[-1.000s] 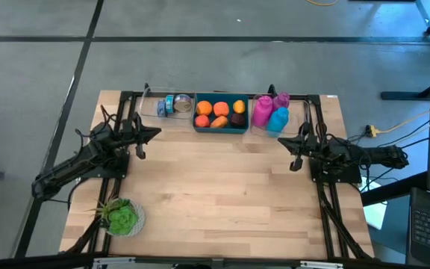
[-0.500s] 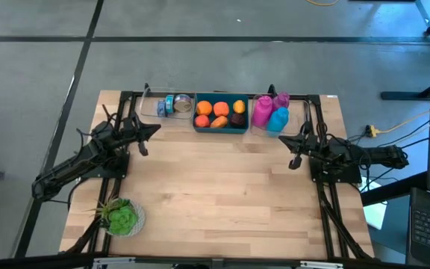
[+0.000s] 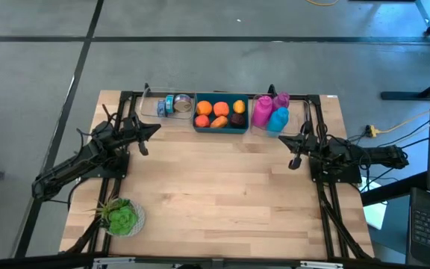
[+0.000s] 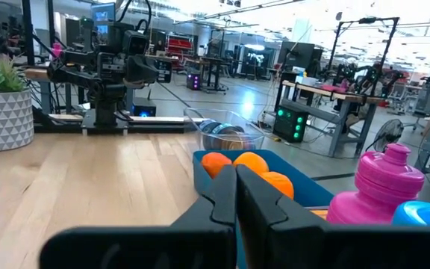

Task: Pick & Place Food Item
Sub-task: Return to Home Position

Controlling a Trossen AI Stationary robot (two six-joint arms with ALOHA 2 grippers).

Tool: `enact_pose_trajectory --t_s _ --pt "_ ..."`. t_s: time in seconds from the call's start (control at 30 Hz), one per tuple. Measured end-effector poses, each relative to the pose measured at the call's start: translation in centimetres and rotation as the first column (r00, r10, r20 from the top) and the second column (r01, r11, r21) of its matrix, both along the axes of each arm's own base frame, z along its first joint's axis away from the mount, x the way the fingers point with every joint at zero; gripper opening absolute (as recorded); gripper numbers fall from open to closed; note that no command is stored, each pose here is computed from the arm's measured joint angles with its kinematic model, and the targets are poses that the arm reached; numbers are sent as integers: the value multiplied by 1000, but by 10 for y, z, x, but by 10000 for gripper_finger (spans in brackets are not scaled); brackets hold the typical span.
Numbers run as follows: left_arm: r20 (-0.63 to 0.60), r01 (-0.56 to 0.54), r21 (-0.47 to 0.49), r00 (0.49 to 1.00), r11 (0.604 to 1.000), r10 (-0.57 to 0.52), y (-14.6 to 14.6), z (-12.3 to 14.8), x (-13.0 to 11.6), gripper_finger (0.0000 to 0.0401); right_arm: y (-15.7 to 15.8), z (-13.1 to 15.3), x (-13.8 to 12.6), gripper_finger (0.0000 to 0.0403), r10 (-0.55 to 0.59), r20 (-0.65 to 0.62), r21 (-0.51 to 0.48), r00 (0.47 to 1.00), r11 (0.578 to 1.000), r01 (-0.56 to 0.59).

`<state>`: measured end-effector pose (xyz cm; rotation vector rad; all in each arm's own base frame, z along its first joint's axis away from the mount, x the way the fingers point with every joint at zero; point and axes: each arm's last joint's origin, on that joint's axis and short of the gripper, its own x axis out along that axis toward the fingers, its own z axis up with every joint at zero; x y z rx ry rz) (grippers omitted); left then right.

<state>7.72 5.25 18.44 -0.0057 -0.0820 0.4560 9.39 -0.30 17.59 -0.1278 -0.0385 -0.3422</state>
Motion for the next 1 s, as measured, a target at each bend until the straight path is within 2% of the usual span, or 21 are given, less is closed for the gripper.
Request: enact_pose_trajectory --t_s 1.0 --pt "0 1 2 1000 1000 -1 0 0 0 8 0 0 0 4 4 3 7 1000 1000 -4"
